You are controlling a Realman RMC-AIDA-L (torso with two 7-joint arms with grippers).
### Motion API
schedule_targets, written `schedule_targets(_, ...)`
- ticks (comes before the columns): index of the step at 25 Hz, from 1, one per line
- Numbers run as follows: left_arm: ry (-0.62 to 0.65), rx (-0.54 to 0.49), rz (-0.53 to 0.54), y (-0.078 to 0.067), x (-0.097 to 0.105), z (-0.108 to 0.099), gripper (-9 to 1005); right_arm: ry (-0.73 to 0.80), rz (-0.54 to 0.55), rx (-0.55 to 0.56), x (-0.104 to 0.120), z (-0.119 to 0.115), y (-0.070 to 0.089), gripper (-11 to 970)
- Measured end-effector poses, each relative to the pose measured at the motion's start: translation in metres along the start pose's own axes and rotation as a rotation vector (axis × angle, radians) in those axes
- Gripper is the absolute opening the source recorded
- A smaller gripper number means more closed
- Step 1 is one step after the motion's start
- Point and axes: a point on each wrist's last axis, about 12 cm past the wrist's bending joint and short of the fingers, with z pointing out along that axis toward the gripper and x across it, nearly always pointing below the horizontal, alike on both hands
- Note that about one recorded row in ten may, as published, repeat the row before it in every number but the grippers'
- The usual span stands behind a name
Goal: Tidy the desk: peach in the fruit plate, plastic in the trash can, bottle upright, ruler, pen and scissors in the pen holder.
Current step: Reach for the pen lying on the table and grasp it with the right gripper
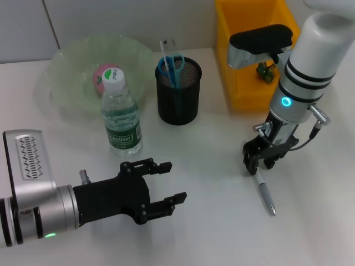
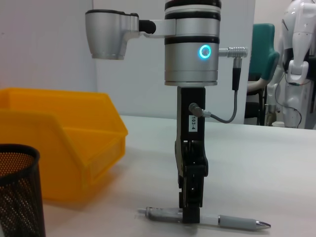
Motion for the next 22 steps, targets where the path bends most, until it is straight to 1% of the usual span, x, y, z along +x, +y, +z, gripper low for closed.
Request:
schedule_targets(4,0.001,0.000,-0.002,0.000,0.000,0.000,671,0.003,0.003,-0.002,0.001,0.001,-0.001,420)
schedule_targets(6,0.000,0.000,-0.003,0.000,0.001,0.000,671,0.001,0.005,-0.003,0.002,0.000,-0.002,372)
schedule_targets(7,0.000,0.000,-0.003,0.000,0.001,0.000,671,0.001,0.005,-0.003,0.002,0.000,-0.002,365)
schedule_targets(13,-0.002,0.002,-0.007,-0.002,0.001,-0.001,671,-0.027,0.011,-0.003,0.002,-0.008,-0.006,325)
schedule_targets(22,-0.005,0.004,-0.004,-0.002,0.001,-0.002,671,-0.024,0.019,-0.005,0.004,-0.007,-0.009,292)
